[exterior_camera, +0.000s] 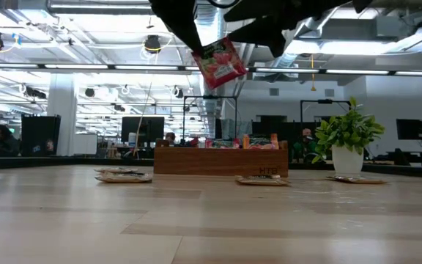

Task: Pick & Place Tea
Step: Put the red tea bag into the middle section of the wooden organizer

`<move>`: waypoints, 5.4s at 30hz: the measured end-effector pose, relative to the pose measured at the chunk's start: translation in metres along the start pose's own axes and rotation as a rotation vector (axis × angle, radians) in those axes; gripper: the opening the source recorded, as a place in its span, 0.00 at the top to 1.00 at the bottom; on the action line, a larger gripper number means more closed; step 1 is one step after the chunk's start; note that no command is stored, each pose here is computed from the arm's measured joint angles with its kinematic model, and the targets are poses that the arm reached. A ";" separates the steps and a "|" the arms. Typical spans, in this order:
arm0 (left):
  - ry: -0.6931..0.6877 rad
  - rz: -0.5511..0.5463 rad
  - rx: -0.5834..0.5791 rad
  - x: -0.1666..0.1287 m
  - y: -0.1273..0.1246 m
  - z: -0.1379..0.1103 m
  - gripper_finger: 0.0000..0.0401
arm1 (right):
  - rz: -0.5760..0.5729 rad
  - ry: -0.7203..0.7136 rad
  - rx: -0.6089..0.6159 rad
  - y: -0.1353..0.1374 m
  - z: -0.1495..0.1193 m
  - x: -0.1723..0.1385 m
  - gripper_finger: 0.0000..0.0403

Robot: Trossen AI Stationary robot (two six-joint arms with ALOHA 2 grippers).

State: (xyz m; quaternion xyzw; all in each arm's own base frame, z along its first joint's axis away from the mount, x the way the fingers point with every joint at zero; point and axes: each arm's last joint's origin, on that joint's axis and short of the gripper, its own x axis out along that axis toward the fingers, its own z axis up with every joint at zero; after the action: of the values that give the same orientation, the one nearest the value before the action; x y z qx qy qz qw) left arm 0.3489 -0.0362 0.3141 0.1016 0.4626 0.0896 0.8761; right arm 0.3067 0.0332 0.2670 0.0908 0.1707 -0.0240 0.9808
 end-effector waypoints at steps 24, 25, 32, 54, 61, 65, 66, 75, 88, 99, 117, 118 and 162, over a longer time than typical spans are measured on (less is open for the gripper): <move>-0.013 0.008 -0.006 0.000 0.000 0.001 1.00 | -0.024 0.054 0.025 -0.005 -0.001 0.008 0.86; -0.016 0.008 -0.007 0.000 0.000 0.002 1.00 | -0.024 0.054 0.025 -0.005 -0.001 0.008 0.89; -0.019 0.008 -0.008 0.000 0.000 0.002 1.00 | -0.012 0.058 0.033 -0.004 -0.001 0.008 0.98; -0.021 0.082 -0.061 0.000 0.002 0.002 0.92 | -0.076 0.046 0.084 -0.007 -0.001 0.008 1.00; -0.002 0.086 -0.065 0.000 0.003 0.000 0.75 | -0.102 0.040 0.111 -0.014 0.001 0.008 1.00; 0.016 0.101 -0.057 0.000 0.003 -0.002 0.64 | -0.115 0.036 0.124 -0.019 0.002 0.009 1.00; 0.024 0.103 -0.053 0.000 0.003 -0.003 0.62 | -0.118 0.035 0.126 -0.020 0.002 0.009 1.00; 0.278 0.134 -0.035 -0.005 0.005 -0.029 0.56 | -0.185 0.045 0.145 -0.037 0.002 0.009 1.00; 0.201 0.176 -0.217 -0.029 0.015 -0.069 0.56 | -0.302 0.027 0.228 -0.063 -0.030 0.009 1.00; -0.214 0.057 -0.520 -0.067 0.027 -0.131 0.56 | -0.359 -0.066 0.218 -0.067 -0.035 0.015 1.00; -0.525 -0.050 -0.746 -0.087 0.035 -0.209 0.56 | -0.383 -0.021 0.210 -0.080 -0.067 0.051 1.00; -0.524 -0.051 -0.746 -0.087 0.035 -0.211 0.56 | -0.386 -0.010 0.209 -0.081 -0.069 0.052 1.00; -0.503 -0.050 -0.757 -0.079 0.033 -0.218 0.56 | -0.448 -0.003 0.218 -0.094 -0.072 0.053 0.83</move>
State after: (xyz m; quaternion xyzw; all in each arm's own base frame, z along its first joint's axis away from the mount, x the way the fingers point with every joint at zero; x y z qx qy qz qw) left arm 0.1225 -0.0040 0.2654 -0.2185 0.1721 0.2040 0.9386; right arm 0.3253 -0.0470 0.1667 0.1557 0.1815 -0.2594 0.9357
